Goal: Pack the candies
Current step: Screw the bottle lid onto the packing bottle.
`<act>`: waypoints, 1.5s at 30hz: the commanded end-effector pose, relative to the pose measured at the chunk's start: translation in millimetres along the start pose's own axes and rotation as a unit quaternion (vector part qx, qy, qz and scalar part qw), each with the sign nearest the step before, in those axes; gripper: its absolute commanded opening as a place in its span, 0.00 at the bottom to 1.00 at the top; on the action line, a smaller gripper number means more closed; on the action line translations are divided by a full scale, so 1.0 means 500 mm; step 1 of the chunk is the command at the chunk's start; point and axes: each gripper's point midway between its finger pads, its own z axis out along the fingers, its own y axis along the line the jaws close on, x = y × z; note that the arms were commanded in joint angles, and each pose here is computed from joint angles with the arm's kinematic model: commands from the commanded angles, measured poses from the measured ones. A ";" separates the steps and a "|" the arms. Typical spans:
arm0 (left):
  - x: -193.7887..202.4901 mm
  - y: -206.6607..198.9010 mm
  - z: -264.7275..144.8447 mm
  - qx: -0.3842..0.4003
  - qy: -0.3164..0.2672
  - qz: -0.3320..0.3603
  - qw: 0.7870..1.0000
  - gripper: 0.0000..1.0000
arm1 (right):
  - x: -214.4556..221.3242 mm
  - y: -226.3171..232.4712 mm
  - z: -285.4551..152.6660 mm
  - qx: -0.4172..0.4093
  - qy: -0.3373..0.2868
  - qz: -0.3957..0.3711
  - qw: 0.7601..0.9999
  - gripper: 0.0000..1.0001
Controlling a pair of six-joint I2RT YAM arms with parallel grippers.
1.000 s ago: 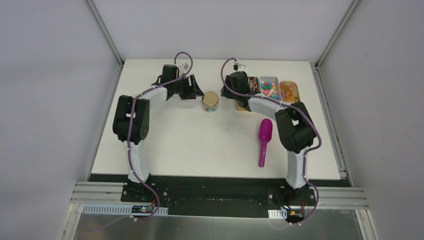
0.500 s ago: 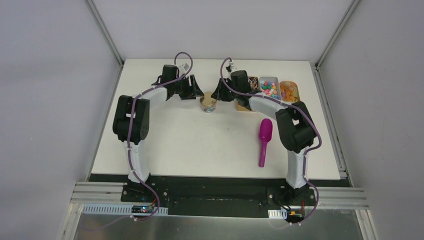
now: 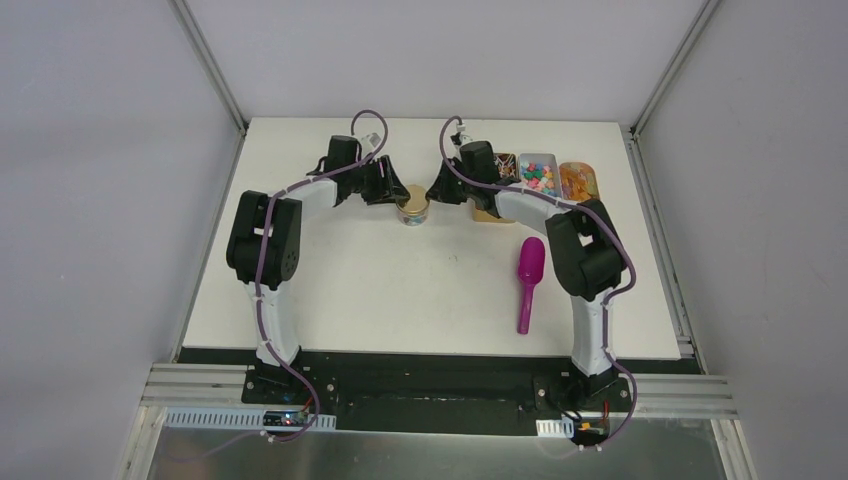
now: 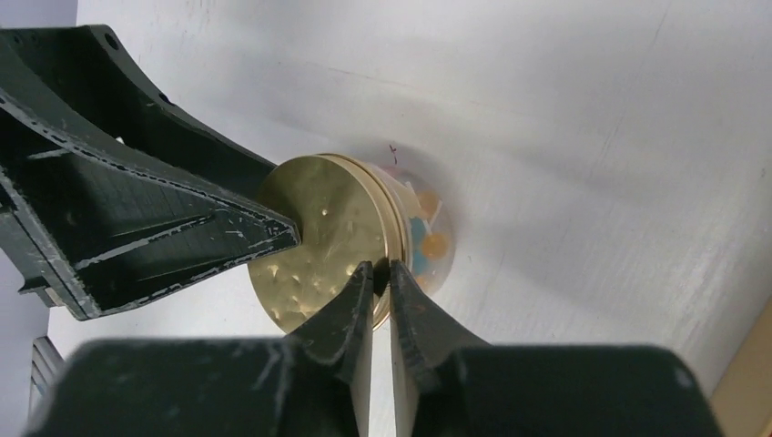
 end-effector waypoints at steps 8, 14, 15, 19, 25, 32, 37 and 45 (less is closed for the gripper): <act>0.072 0.012 0.023 -0.008 0.024 -0.008 1.000 0.40 | 0.141 -0.099 -0.004 0.071 0.054 0.024 0.996 0.09; 0.127 0.026 0.042 -0.025 0.036 -0.008 0.999 0.28 | 0.142 -0.100 -0.025 0.074 0.052 0.014 0.996 0.09; 0.137 0.023 0.045 -0.024 0.039 -0.005 0.999 0.25 | 0.135 -0.097 -0.029 0.073 0.049 0.013 0.996 0.09; 0.148 -0.001 0.041 0.013 0.041 -0.028 0.999 0.25 | 0.114 -0.094 -0.047 0.075 0.033 0.019 0.996 0.11; 0.073 -0.056 0.007 0.036 0.006 -0.007 0.999 0.53 | 0.025 -0.065 -0.081 0.054 -0.001 0.015 0.998 0.16; 0.006 -0.081 -0.022 0.052 -0.009 0.003 0.999 0.61 | -0.080 0.005 -0.125 0.009 -0.030 0.000 0.999 0.19; -0.009 -0.080 -0.033 0.047 -0.018 0.007 0.999 0.60 | -0.064 0.046 -0.120 -0.040 -0.013 0.002 0.999 0.00; 0.040 -0.041 -0.009 0.039 0.014 -0.013 0.999 0.48 | 0.004 0.058 -0.074 -0.045 0.018 0.006 0.999 0.00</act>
